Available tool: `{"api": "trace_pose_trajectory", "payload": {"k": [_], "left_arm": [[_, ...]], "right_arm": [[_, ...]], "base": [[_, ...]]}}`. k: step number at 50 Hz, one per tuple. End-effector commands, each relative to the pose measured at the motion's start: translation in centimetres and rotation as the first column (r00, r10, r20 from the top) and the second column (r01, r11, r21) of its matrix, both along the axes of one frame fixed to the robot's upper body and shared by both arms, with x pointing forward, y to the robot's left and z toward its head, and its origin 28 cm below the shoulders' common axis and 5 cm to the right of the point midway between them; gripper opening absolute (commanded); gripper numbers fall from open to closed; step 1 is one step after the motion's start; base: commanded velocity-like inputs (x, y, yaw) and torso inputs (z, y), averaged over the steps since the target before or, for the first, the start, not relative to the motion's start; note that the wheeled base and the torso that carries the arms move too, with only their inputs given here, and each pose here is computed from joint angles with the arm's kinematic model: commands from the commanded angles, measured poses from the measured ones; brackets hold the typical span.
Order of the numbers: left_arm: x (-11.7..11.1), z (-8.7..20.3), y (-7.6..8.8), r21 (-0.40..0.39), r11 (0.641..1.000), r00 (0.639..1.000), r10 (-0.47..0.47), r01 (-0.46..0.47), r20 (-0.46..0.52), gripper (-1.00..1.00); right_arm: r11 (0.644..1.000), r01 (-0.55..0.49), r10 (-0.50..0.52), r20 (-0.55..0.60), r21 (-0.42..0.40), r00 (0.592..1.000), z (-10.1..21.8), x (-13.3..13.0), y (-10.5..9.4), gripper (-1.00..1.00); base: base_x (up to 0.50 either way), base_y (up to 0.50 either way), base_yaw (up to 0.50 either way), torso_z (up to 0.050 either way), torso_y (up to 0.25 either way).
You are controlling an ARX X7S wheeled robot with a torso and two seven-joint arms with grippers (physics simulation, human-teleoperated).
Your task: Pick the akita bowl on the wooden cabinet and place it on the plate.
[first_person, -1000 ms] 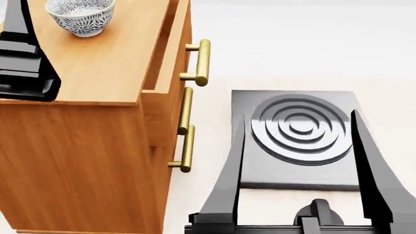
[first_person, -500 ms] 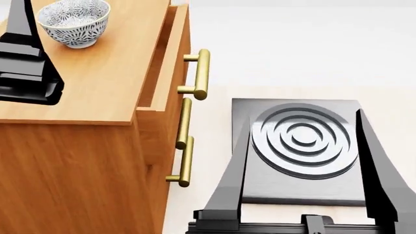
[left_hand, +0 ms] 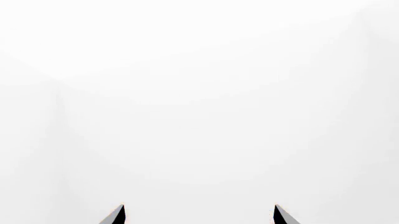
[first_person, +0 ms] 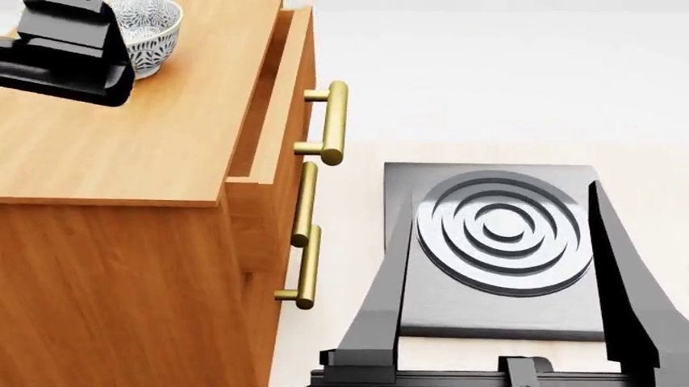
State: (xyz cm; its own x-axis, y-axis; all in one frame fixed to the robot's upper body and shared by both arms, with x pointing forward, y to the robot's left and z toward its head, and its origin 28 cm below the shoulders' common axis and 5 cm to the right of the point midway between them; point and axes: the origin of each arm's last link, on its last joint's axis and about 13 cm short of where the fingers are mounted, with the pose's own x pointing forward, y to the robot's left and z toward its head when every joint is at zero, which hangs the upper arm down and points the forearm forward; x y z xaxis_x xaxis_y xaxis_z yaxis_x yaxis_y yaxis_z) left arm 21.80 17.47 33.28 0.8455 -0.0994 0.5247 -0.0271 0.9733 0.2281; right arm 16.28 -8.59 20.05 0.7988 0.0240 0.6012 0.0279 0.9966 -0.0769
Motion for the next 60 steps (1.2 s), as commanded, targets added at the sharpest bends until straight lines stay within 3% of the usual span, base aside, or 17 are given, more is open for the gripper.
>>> {"api": "trace_pose_trajectory", "payload": {"k": [1, 7, 9, 11, 12, 19, 22, 39, 51, 60], "left_arm": [[3.0, 2.1, 0.0, 0.021, 0.999, 0.998, -0.029, 0.03, -0.048, 1.0], [5.0, 4.5, -0.1, 0.017, 0.999, 0.996, -0.029, 0.03, -0.08, 1.0], [5.4, 5.2, -0.1, -0.023, 0.993, 0.986, -0.117, 0.115, -0.118, 1.0], [5.8, 5.6, -0.1, -0.024, 0.992, 0.985, -0.127, 0.125, -0.118, 1.0], [6.1, 6.1, -0.2, -0.048, 0.98, 0.971, -0.196, 0.191, -0.139, 1.0], [8.0, 7.6, -0.2, -0.087, 0.981, 0.971, -0.183, 0.171, -0.153, 1.0], [8.6, 8.2, -0.2, -0.118, 0.976, 0.958, -0.202, 0.181, -0.202, 1.0], [12.0, 12.5, -1.1, -0.113, 0.973, 0.922, -0.228, 0.202, -0.312, 1.0], [14.3, 13.7, -1.3, -0.078, 0.983, 0.906, -0.184, 0.166, -0.382, 1.0], [15.4, 14.1, -1.1, -0.103, 0.982, 0.864, -0.189, 0.159, -0.467, 1.0]], "right_arm": [[1.0, -0.006, 0.006, 0.004, 0.001, 1.0, 0.1, -0.1, 0.0, 1.0], [1.0, -0.005, 0.005, 0.007, -0.002, 1.0, 0.1, -0.1, 0.0, 1.0], [1.0, -0.004, 0.004, 0.008, -0.003, 1.0, 0.1, -0.1, -0.1, 1.0], [1.0, -0.003, 0.003, 0.01, -0.003, 1.0, 0.2, -0.1, -0.1, 1.0], [1.0, -0.003, 0.003, 0.01, -0.003, 1.0, 0.2, -0.1, -0.1, 1.0], [1.0, -0.002, 0.002, 0.015, 0.0, 1.0, 0.3, -0.2, -0.2, 1.0], [1.0, -0.002, 0.002, 0.016, 0.0, 1.0, 0.3, -0.2, -0.2, 1.0], [1.0, -0.005, 0.005, 0.02, 0.001, 1.0, 0.4, -0.3, -0.2, 1.0], [1.0, -0.007, 0.007, 0.019, 0.008, 1.0, 0.3, -0.3, -0.3, 1.0], [1.0, -0.007, 0.007, 0.02, 0.016, 1.0, 0.4, -0.3, -0.4, 1.0]], "base": [[0.0, 0.0, 0.0, 0.0, 0.0], [0.0, 0.0, 0.0, 0.0, 0.0], [0.0, 0.0, 0.0, 0.0, 0.0], [0.0, 0.0, 0.0, 0.0, 0.0], [0.0, 0.0, 0.0, 0.0, 0.0], [0.0, 0.0, 0.0, 0.0, 0.0], [0.0, 0.0, 0.0, 0.0, 0.0], [0.0, 0.0, 0.0, 0.0, 0.0], [0.0, 0.0, 0.0, 0.0, 0.0], [0.0, 0.0, 0.0, 0.0, 0.0]]}}
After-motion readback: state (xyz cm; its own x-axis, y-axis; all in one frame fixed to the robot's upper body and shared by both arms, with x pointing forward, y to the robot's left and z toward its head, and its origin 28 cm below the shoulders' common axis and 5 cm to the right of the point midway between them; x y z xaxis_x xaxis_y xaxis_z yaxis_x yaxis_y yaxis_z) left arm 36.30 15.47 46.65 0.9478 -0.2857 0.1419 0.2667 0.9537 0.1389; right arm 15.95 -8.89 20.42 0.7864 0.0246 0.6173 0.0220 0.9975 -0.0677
